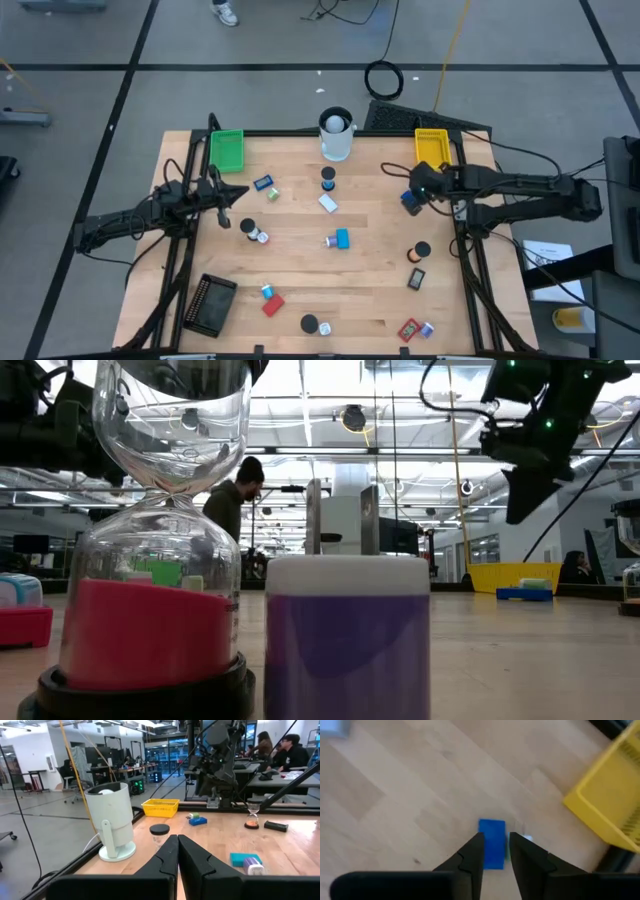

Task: Pick & Place Office items
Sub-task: Put the right green charger adapter into the black bin

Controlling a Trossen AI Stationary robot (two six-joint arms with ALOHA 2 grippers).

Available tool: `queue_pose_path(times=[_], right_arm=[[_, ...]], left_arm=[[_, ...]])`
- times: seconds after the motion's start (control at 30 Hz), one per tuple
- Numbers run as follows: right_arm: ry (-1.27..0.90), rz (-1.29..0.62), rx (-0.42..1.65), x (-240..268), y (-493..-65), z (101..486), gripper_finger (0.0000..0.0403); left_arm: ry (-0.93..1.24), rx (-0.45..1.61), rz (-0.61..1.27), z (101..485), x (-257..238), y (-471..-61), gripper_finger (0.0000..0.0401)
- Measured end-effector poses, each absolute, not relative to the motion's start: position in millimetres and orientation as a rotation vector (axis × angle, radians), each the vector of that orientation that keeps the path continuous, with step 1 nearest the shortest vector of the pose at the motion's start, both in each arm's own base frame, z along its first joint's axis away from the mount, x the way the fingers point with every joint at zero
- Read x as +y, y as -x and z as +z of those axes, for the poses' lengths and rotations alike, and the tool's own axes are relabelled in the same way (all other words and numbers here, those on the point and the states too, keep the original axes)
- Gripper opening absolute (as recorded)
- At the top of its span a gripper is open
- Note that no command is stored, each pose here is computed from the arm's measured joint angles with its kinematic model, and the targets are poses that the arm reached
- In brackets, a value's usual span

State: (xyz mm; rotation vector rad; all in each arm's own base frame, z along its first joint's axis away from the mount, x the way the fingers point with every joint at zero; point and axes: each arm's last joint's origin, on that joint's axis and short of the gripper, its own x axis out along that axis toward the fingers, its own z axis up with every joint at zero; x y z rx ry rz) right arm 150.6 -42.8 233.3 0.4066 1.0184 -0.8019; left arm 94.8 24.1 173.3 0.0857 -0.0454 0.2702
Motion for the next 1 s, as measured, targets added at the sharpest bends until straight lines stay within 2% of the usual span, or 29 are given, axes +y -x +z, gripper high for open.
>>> queue_pose_path(times=[0.43,0.6,0.77,1.0], right_arm=[[-0.441,-0.858,1.077,-44,-143,208,0.0231],[-0.453,-0.872,1.118,-53,-138,181,0.0237],[-0.479,-0.963,1.075,-69,-134,185,0.0226],[-0.603,-0.89,1.112,-78,-132,169,0.0225]], left_arm=[[-0.096,-0.031,0.27,172,24,-95,0.001],[-0.082,-0.032,0.269,172,24,-95,0.001],[-0.082,-0.033,0.269,172,24,-95,0.001],[-0.078,-0.025,0.268,171,24,-95,0.001]])
